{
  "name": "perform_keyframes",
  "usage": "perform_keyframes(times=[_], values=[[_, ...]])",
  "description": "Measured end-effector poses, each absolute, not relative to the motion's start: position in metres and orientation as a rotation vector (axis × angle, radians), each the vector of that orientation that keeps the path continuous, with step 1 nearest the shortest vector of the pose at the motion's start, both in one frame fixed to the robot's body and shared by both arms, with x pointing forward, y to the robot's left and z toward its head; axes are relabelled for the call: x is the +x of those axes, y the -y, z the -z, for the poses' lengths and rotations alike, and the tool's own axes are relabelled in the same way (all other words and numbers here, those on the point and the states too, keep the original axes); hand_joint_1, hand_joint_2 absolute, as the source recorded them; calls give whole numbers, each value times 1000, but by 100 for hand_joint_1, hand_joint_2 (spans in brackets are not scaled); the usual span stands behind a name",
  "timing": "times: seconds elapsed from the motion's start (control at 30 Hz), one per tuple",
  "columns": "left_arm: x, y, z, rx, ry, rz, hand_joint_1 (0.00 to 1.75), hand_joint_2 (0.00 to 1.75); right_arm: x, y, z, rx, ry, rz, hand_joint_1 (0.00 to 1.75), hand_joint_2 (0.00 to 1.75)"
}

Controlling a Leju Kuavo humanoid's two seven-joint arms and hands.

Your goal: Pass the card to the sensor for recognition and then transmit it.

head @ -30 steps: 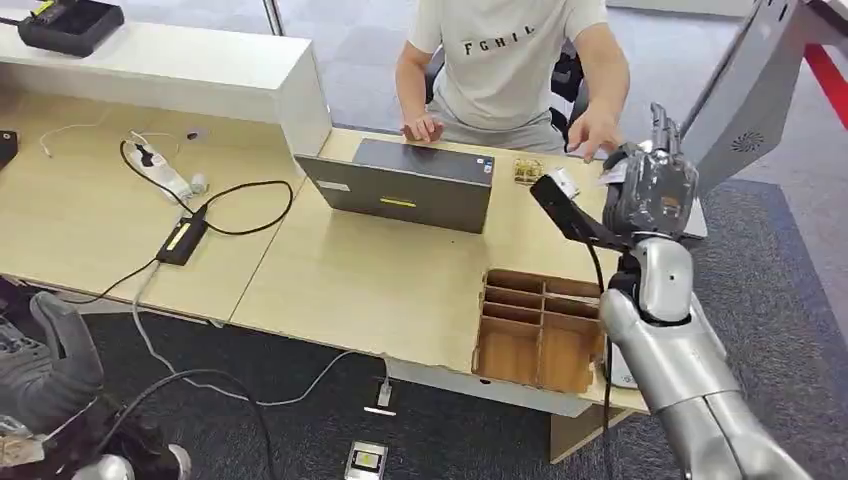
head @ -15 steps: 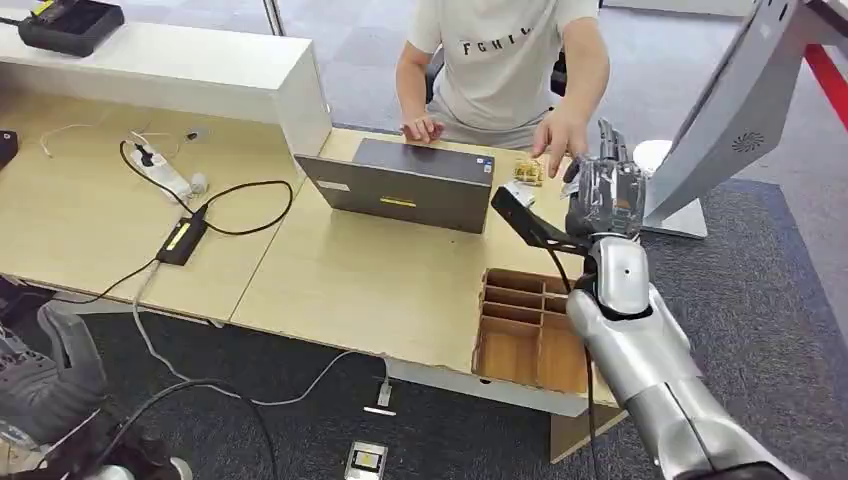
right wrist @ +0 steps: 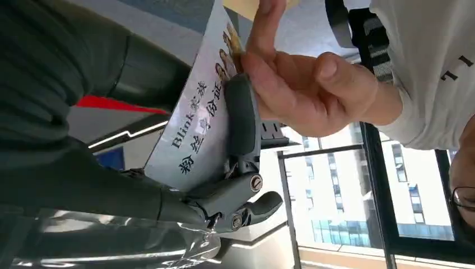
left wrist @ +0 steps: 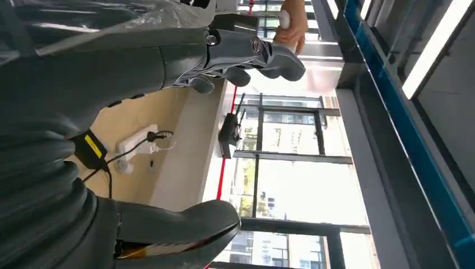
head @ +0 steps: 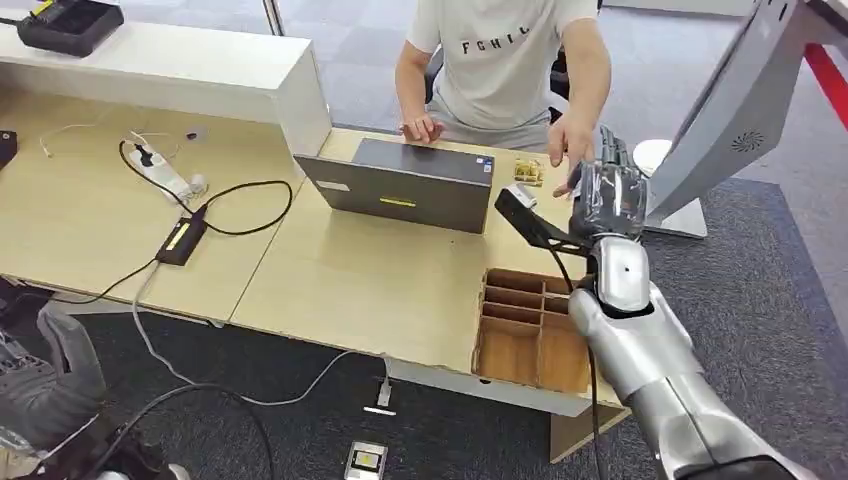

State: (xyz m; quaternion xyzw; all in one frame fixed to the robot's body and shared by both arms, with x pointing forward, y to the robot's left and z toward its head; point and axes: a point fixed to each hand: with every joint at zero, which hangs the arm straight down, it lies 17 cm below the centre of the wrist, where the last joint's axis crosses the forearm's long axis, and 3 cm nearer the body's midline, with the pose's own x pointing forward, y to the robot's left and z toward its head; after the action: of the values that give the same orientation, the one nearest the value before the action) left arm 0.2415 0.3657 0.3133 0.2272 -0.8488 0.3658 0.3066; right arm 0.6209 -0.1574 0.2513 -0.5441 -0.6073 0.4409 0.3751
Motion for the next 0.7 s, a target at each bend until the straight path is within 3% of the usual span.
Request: perform_keyframes(times=[0.5, 0.7], values=[[240, -366, -312, 605, 2242, -964, 0, 175, 622, 162, -242, -1399, 1514, -1148, 0, 175], [239, -366, -313, 609, 2243, -961, 0, 175, 615, 156, -273, -1331, 1698, -1017, 0, 175]])
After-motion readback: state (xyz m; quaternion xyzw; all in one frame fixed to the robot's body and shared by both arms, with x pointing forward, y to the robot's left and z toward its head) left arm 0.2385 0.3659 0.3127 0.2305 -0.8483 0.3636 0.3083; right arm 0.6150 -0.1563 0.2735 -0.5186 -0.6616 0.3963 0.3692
